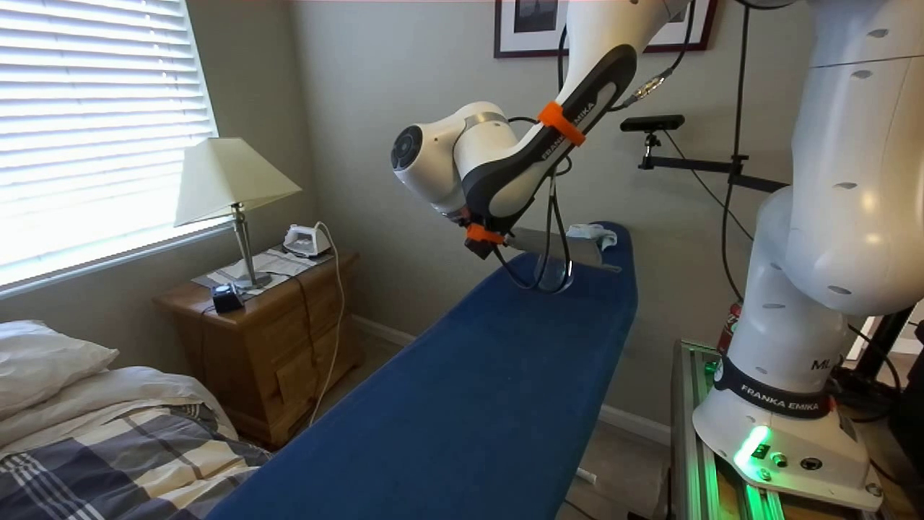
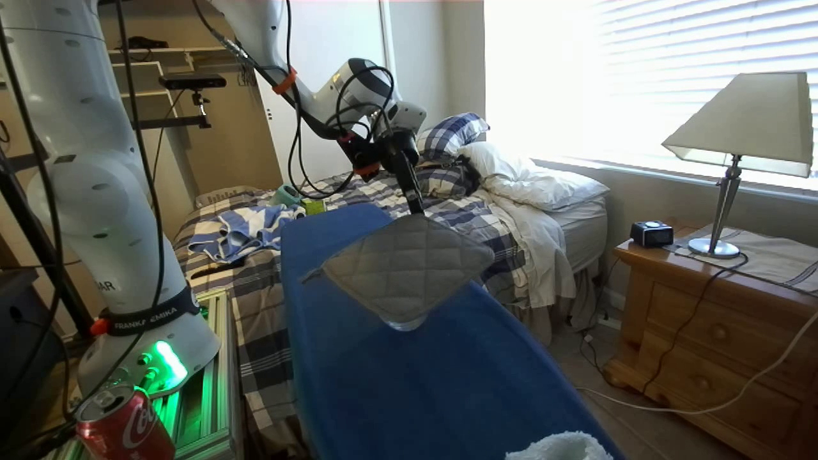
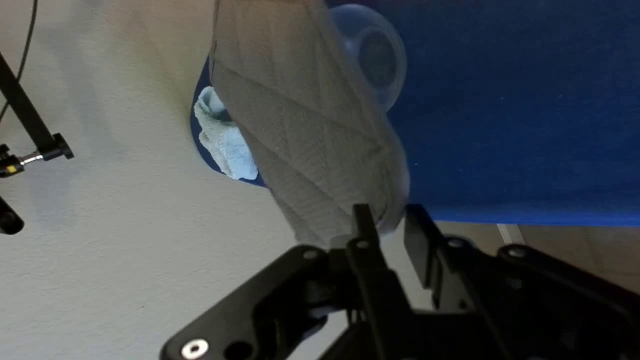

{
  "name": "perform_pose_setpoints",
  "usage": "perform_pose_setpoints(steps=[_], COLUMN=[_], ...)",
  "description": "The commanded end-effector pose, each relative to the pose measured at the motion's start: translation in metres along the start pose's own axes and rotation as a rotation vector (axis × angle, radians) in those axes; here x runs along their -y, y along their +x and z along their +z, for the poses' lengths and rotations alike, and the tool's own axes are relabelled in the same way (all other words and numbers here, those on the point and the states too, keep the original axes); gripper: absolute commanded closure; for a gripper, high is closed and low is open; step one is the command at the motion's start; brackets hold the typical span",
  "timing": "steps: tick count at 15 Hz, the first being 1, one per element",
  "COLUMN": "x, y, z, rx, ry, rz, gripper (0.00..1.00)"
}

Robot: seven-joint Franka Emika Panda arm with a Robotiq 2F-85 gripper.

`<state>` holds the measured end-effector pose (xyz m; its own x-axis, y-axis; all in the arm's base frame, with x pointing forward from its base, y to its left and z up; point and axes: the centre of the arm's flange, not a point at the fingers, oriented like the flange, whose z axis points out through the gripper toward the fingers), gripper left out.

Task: Put the grey pot holder on top of the glass cup.

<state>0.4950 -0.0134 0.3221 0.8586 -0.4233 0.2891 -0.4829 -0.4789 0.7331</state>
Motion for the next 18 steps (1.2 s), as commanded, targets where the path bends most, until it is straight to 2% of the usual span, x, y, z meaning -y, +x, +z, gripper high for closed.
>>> perform_pose_setpoints(steps=[1, 6, 8, 13, 18], x=[-0.001, -0.002, -0.006, -0.037, -0.092], y=[-0.001, -0.003, -0.001, 0.01, 0.018], z=[0.005, 0.0, -0.007, -0.038, -0.073], rx=[0.009, 0.004, -0.001, -0.031, -0.038], ry=[0.025, 0.028, 0.039, 0.12, 0.194], rz=[0.015, 0.012, 0.016, 0.064, 0.17], gripper=[0.45, 0.09, 0.0, 0.0, 0.0])
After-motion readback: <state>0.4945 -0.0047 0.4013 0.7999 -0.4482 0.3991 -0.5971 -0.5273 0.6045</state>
